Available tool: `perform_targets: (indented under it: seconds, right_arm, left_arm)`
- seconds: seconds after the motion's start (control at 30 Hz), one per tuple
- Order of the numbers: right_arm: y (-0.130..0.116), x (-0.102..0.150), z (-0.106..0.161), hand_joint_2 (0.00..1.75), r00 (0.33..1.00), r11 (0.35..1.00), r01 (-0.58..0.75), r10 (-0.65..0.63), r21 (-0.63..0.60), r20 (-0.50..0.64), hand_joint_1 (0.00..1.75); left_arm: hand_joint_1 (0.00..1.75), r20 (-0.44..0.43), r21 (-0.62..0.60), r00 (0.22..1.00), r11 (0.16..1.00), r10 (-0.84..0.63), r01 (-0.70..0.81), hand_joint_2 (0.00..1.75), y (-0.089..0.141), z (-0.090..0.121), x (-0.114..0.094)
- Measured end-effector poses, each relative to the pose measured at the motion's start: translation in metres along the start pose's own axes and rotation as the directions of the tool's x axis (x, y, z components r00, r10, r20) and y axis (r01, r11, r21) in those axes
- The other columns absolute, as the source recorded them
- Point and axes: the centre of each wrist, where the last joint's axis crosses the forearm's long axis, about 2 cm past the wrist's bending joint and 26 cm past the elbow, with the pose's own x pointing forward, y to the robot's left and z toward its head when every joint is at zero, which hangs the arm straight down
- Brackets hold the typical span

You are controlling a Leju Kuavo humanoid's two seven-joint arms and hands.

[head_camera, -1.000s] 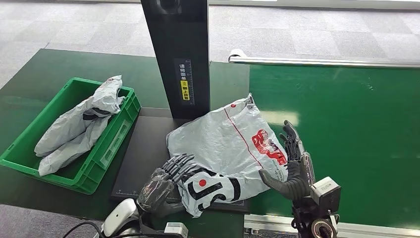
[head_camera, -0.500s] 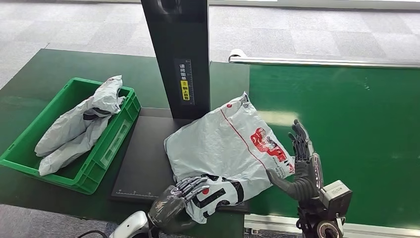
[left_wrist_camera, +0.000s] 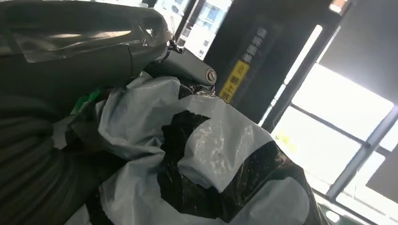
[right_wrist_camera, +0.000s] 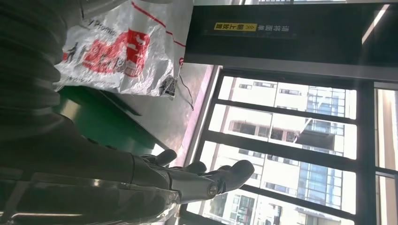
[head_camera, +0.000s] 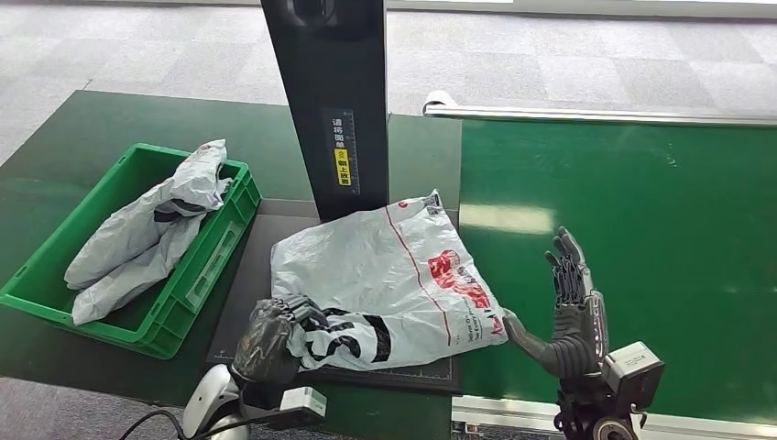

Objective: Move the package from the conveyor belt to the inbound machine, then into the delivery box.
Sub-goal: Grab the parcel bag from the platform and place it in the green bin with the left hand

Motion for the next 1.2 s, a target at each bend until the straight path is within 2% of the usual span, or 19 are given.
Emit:
perform_targets:
  seconds: [0.2,0.53,0.67,0.83,1.0,1.2]
  right_arm:
    - [0.000,0.000,0.002,1.75,1.000,1.000,-0.003,0.003,-0.007,-0.004,0.00]
    - [0.000,0.000,0.002,1.75,1.000,1.000,-0.005,0.005,-0.011,-0.002,0.00]
    - [0.000,0.000,0.003,1.75,1.000,1.000,-0.012,0.012,-0.017,-0.005,0.00]
    - [0.002,-0.001,0.013,1.75,1.000,0.999,-0.025,0.025,-0.031,-0.018,0.00]
    - [0.003,0.001,0.018,1.75,0.999,0.999,-0.035,0.034,-0.041,-0.017,0.00]
    - [0.003,0.002,0.017,1.75,0.999,0.998,-0.038,0.038,-0.043,-0.014,0.00]
  left_arm:
    - [1.75,0.000,0.212,0.999,0.977,-0.038,0.037,1.75,0.037,-0.011,-0.010]
    - [1.75,0.002,0.294,0.997,0.953,-0.073,0.069,1.75,0.057,-0.015,-0.013]
    - [1.75,0.008,0.398,0.990,0.909,-0.138,0.124,1.75,0.070,-0.016,-0.015]
    - [1.75,-0.017,0.549,0.977,0.814,-0.215,0.189,1.75,0.111,-0.024,-0.027]
    - [1.75,-0.091,0.654,0.963,0.714,-0.253,0.249,1.75,0.156,-0.031,-0.045]
    - [1.75,-0.191,0.721,0.930,0.598,-0.313,0.349,1.75,0.210,-0.020,-0.072]
